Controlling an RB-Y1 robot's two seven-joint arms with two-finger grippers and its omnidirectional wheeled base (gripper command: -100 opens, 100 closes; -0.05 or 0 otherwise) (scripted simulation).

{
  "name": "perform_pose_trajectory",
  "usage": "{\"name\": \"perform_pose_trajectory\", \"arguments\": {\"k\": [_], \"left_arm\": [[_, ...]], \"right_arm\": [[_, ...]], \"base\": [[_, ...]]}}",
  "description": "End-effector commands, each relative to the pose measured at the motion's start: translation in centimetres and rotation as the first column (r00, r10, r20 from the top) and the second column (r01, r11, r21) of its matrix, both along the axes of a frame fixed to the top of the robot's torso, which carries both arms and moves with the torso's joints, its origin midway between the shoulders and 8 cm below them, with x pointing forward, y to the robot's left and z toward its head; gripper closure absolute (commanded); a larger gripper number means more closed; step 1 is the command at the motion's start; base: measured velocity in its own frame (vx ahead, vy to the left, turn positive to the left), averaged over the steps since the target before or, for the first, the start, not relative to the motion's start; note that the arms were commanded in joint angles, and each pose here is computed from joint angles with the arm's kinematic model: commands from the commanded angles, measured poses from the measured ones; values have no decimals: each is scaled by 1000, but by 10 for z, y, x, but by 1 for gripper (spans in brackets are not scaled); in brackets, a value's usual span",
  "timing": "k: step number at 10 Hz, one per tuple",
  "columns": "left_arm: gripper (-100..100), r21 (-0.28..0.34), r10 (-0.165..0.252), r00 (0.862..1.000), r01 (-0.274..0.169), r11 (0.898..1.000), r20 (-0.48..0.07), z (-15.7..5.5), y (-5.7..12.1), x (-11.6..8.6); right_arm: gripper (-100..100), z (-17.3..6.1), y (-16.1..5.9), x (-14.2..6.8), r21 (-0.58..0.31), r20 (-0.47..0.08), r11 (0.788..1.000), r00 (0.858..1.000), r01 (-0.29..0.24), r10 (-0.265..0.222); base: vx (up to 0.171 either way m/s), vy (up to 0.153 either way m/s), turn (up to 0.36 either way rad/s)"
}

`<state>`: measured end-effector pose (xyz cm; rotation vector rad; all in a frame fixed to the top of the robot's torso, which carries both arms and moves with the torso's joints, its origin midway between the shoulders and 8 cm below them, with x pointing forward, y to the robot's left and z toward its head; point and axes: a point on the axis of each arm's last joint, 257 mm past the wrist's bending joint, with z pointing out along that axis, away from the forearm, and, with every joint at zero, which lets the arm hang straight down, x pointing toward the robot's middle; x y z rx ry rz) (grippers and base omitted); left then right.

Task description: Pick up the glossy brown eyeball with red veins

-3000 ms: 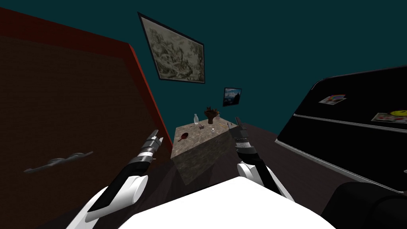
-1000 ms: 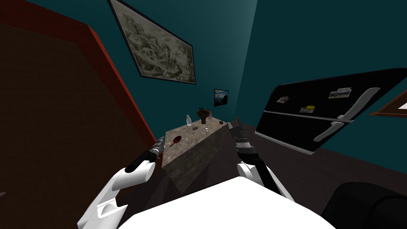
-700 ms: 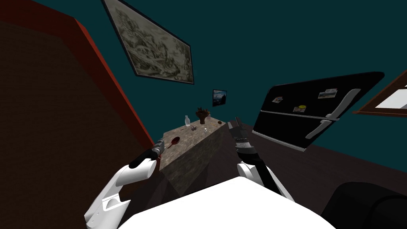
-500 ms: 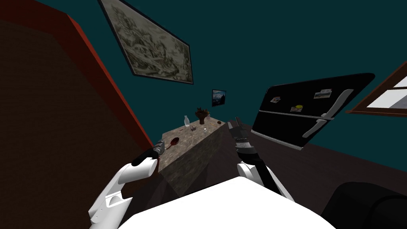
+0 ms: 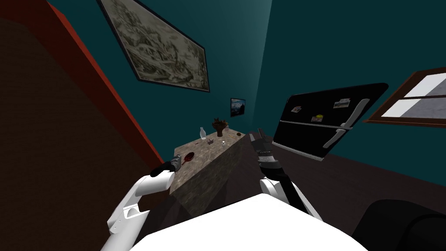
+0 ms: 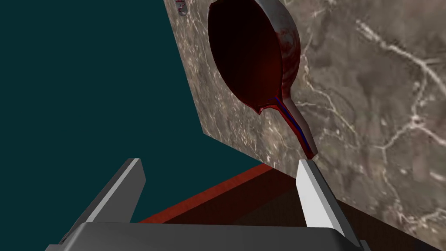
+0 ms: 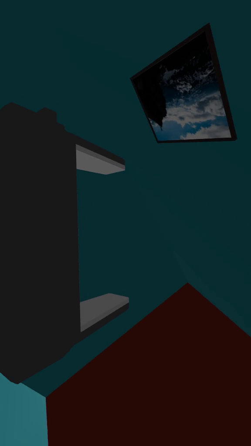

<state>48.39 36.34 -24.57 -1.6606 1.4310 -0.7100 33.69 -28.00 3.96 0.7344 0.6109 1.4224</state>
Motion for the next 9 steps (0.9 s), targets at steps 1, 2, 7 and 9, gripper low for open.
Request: {"name": "perform_pose_trajectory", "arguments": {"k": [1,2,7,9], "left_arm": [[-100,-1,10,999,-10,1000,-46,-9,0,-2],[-100,-1,11,999,-11,1000,-50,-10,0,-3],[-100,-4,37,982,-39,999,-185,-41,-2,-13],[-100,-6,46,971,-48,999,-236,-55,-3,-20]], "right_arm": [[0,0,0,0,0,0,1000,1000,0,0],[0,0,0,0,0,0,1000,1000,0,0],[0,0,0,0,0,0,1000,1000,0,0],[0,0,0,0,0,0,1000,1000,0,0]], "base": [[23,7,-76],[25,10,-51],[31,15,-81],[41,17,-67]]}}
